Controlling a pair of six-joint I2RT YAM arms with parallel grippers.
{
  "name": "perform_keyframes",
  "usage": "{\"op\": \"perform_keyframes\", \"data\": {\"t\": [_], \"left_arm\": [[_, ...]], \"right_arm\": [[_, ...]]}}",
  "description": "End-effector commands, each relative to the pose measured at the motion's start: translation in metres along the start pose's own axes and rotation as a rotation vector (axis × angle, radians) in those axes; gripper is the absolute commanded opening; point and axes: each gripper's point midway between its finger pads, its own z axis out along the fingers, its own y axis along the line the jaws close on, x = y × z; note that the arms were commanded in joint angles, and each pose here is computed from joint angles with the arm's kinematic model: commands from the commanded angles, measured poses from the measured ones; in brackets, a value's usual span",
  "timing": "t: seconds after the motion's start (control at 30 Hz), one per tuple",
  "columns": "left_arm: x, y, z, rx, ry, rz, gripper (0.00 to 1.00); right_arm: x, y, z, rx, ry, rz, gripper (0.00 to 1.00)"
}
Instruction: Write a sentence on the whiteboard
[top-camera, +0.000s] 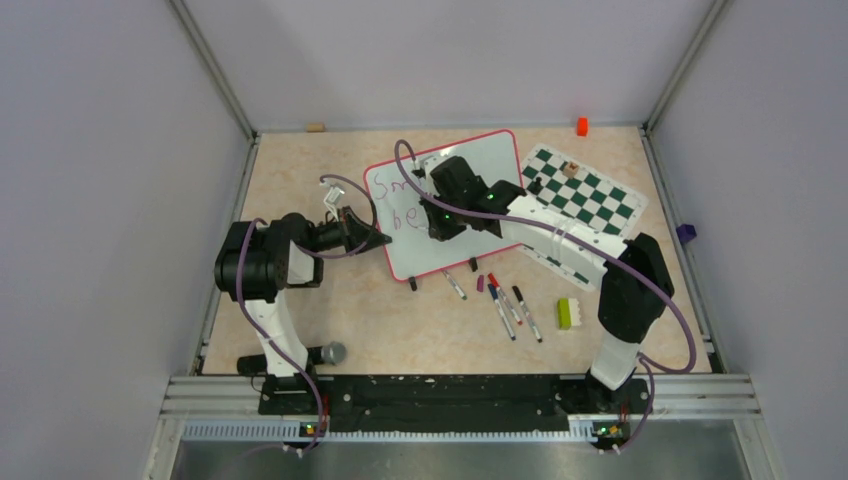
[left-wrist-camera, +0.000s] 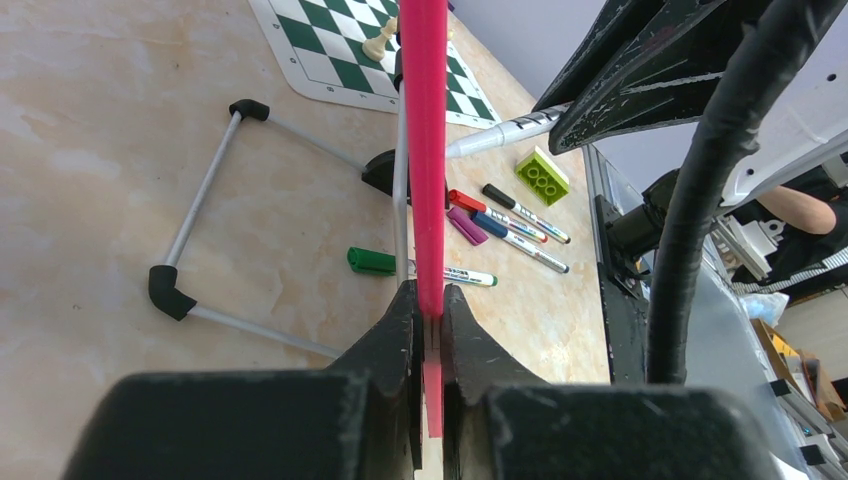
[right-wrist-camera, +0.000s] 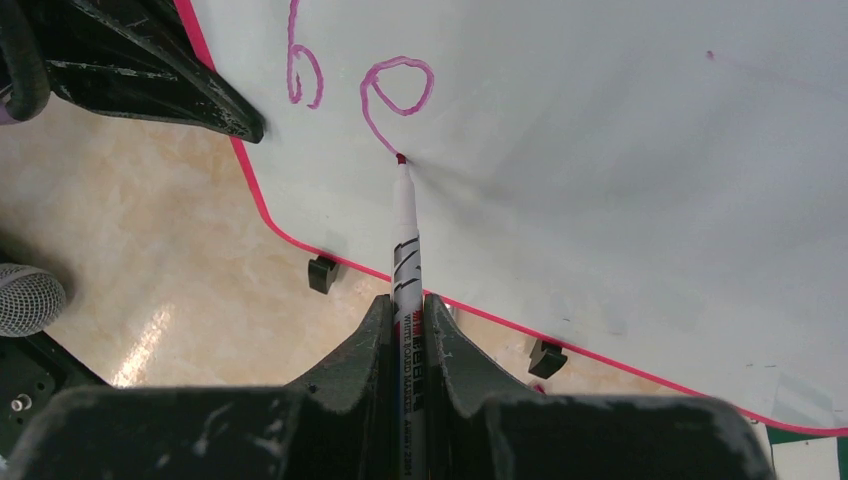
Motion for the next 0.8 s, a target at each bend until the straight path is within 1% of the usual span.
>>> {"op": "perform_keyframes", "data": {"t": [0.0,0.33,0.57,0.77], "left_arm": [[0.006,-0.013,0.003,0.087,0.055,0.137,0.0],[0.006,-0.014,0.003,0.089,0.057,0.139,0.0],[0.006,-0.014,0.003,0.089,0.056,0.14,0.0],[0.006,-0.014,0.003,0.088,0.055,0.14,0.0]], "right_arm": [[-0.018,-0.026,-0.001,0.129,-0.055,0.011,0.0],[-0.038,-0.026,-0.016,0.136,-0.147,0.032,0.0],[-0.057,-0.019,-0.046,0.09,-0.309,0.044,0.0],[-0.066,-0.027,-0.07,0.087,-0.435,0.068,0.0]]}}
